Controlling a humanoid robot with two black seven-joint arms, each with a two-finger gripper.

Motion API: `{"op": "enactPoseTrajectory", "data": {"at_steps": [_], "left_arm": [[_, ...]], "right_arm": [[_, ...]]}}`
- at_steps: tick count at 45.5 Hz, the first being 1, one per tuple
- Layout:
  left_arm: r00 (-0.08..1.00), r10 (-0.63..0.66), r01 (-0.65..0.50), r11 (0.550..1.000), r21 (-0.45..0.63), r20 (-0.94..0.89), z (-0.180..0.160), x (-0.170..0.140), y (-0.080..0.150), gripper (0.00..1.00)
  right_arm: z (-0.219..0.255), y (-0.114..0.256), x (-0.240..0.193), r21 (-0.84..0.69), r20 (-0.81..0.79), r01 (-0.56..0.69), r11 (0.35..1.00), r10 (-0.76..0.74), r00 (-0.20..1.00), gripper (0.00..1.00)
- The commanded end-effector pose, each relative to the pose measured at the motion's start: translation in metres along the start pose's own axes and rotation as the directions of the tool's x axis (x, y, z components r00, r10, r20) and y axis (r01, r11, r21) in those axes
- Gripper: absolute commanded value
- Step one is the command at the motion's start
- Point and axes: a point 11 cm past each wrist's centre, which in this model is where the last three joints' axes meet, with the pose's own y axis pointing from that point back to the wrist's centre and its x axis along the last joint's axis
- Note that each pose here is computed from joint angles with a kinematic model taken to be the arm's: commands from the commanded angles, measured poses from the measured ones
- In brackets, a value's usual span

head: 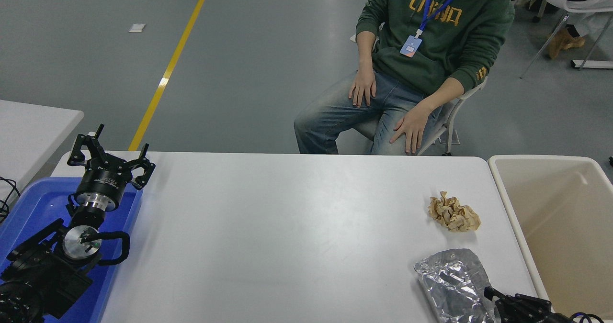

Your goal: Clean the table surface

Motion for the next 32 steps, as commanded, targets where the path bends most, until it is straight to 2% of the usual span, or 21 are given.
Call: {"op": "enactPoseTrajectory", "data": {"at_steps": [1, 17, 32], "left_arm": [[1.0, 0.0, 0.0, 1.0, 0.0, 0.0, 0.0, 0.0, 0.0, 1.0], [1.0, -0.001, 0.001, 1.0, 0.0, -0.001, 0.0, 0.0, 0.0, 1.0], [1.0, -0.001, 0.001, 1.0, 0.0, -0.001, 0.0, 0.0, 0.0, 1.0]], "right_arm": [[-0.006, 0.012, 0.013, 0.026, 0.024, -0.009, 1.0, 0.008, 1.0, 0.0], [-0.007, 0.041, 0.054, 0.035, 0.032, -0.033, 0.999, 0.032, 0.999, 0.0], [0.011, 0.061, 0.07, -0.011, -0.013, -0.029, 1.0, 0.029, 1.0, 0.0]]}}
